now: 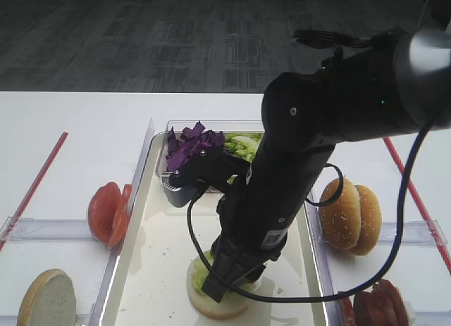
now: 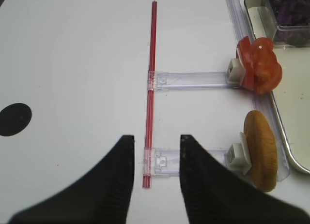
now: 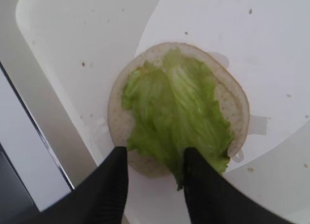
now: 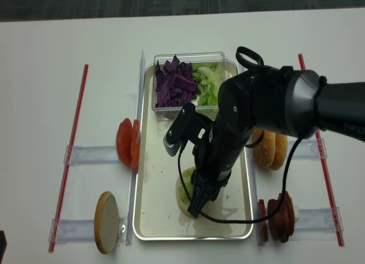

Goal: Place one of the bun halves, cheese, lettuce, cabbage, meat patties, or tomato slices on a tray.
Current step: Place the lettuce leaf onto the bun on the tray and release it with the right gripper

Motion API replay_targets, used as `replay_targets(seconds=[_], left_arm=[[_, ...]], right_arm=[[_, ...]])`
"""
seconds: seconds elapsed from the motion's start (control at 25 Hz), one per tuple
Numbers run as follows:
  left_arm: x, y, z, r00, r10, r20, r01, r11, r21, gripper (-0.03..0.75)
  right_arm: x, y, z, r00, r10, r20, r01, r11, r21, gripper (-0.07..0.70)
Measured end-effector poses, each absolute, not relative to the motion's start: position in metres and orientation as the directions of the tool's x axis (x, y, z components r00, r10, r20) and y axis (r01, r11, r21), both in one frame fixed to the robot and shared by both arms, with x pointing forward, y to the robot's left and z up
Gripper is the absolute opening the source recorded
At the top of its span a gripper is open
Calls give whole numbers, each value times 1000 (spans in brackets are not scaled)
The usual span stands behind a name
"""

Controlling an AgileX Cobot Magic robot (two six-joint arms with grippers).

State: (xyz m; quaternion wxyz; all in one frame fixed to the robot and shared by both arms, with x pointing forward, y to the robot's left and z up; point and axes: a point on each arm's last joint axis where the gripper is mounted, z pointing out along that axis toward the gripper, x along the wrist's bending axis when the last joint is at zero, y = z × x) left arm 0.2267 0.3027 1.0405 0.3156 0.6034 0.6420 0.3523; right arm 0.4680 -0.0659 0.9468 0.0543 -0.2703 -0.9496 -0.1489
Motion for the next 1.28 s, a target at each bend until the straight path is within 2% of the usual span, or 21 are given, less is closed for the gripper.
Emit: replay_targets(seconds=[0.56,0.84,1.28], left_arm=[[227,303,1041,-73,997,20,552,24,833,223],[227,303,1041,-73,997,20,552,24,833,223],[227,303,1041,-73,997,20,552,24,833,223]], right_arm=[[469,-65,957,-852,497,163,522,795,309,344],[472,-64,971,-854,507,118,508,764,398,344],[472,-65,985,-855,509,95,493,743,453,344]])
